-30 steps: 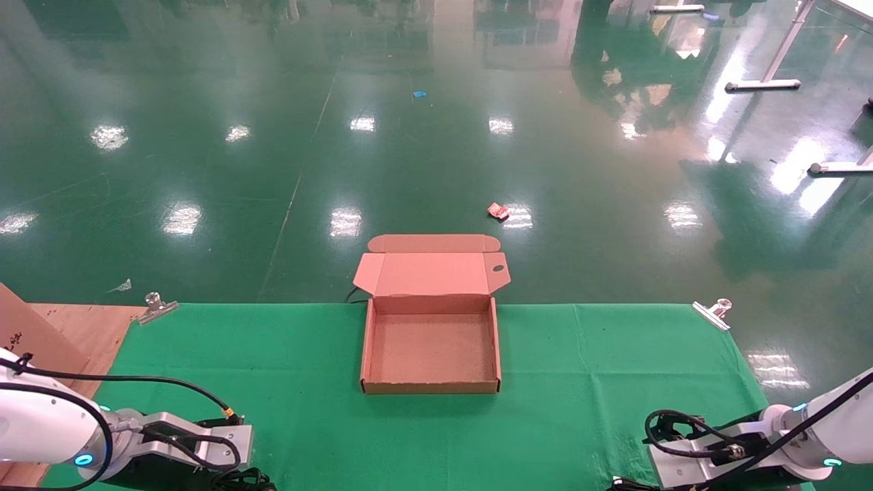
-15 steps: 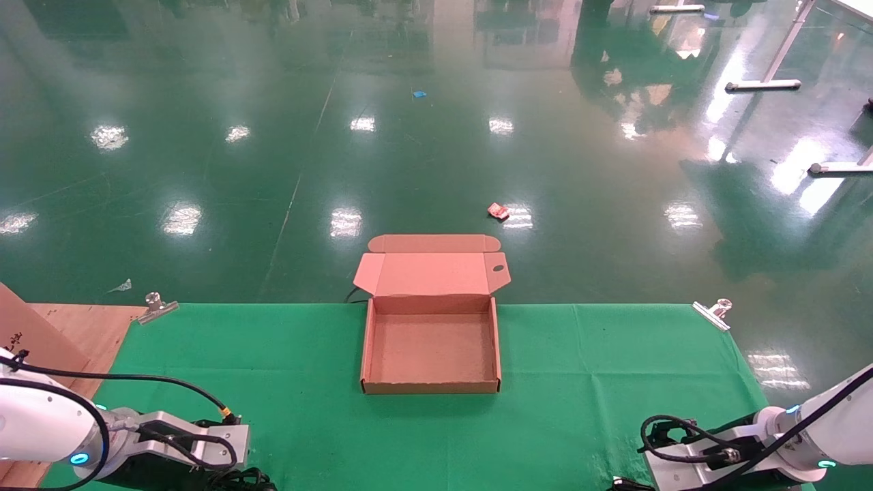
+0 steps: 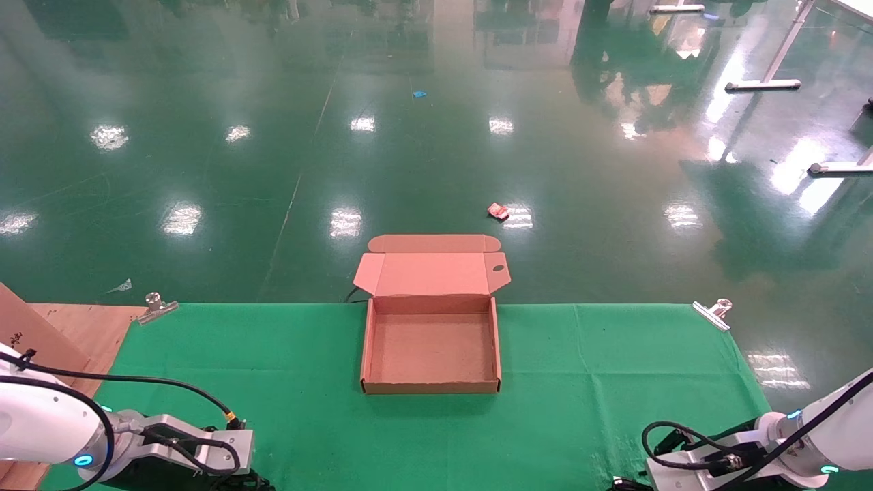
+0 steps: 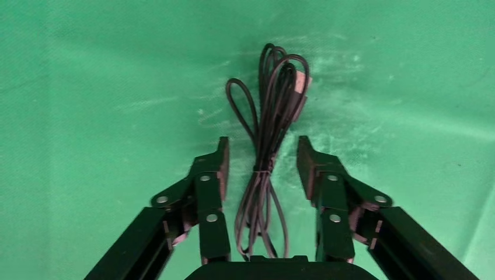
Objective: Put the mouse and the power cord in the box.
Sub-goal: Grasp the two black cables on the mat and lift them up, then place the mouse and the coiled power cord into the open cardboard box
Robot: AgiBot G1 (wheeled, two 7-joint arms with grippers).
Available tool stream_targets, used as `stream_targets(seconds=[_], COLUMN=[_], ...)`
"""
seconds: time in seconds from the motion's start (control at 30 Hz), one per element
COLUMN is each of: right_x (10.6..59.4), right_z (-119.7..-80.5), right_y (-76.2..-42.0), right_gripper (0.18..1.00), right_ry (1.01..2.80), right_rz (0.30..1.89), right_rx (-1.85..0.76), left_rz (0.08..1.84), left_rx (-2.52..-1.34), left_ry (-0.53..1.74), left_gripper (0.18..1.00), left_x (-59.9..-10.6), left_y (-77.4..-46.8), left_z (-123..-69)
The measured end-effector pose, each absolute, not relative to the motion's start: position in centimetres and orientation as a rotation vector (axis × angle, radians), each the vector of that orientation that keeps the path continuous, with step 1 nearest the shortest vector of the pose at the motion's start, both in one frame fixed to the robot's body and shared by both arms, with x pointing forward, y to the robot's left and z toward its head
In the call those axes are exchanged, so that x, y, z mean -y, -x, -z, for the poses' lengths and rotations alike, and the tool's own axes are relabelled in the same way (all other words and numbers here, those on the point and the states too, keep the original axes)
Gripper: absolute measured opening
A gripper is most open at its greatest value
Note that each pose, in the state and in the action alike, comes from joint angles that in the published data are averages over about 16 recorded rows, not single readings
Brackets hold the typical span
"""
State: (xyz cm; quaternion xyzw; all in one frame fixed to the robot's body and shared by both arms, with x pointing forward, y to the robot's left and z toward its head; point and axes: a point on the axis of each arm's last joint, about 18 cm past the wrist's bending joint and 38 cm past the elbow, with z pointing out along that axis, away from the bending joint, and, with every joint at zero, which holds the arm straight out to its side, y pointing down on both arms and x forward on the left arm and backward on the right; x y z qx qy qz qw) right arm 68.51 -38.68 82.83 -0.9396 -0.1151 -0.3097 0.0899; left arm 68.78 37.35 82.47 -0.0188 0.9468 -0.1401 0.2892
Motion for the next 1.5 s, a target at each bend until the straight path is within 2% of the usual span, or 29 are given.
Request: stream_targets(seconds=[0.23,0.43,0.6,0.77,1.13,1.5], right_x=[38.8,38.9,38.8,38.3,35.9,31.1], right_z=[-82.5,-82.5,-83.3,-85.1,-94.0,-104.5], right_y=[-68.5,-68.6,-68.7,-68.4,-66.4,-64.7], right_gripper=[0.44,0.33,0.267,0.239,0.224,0.223], right_ry=[2.8,2.8,2.786,2.746,2.575,2.415], right_rz=[0.922,0.933,0.944,0.946,0.955,1.066], right_rx=[0.341,0.339,0.344,0.365,0.52,0.696], left_rz=[0.376,0.377,0.377,0.369,0.325,0.336], left_rx=[-2.533,-2.536,-2.532,-2.525,-2.45,-2.302], left_ry=[0.044,0.034,0.009,-0.047,-0.256,-0.436], left_gripper=[0.39,0.312,0.288,0.281,0.28,0.279], left_x=[-37.1,-37.0,-36.8,-36.3,-33.4,-26.8], left_y=[-68.8,-68.7,-68.7,-68.7,-68.3,-65.8], left_z=[-82.4,-82.7,-83.8,-86.0,-95.9,-108.3])
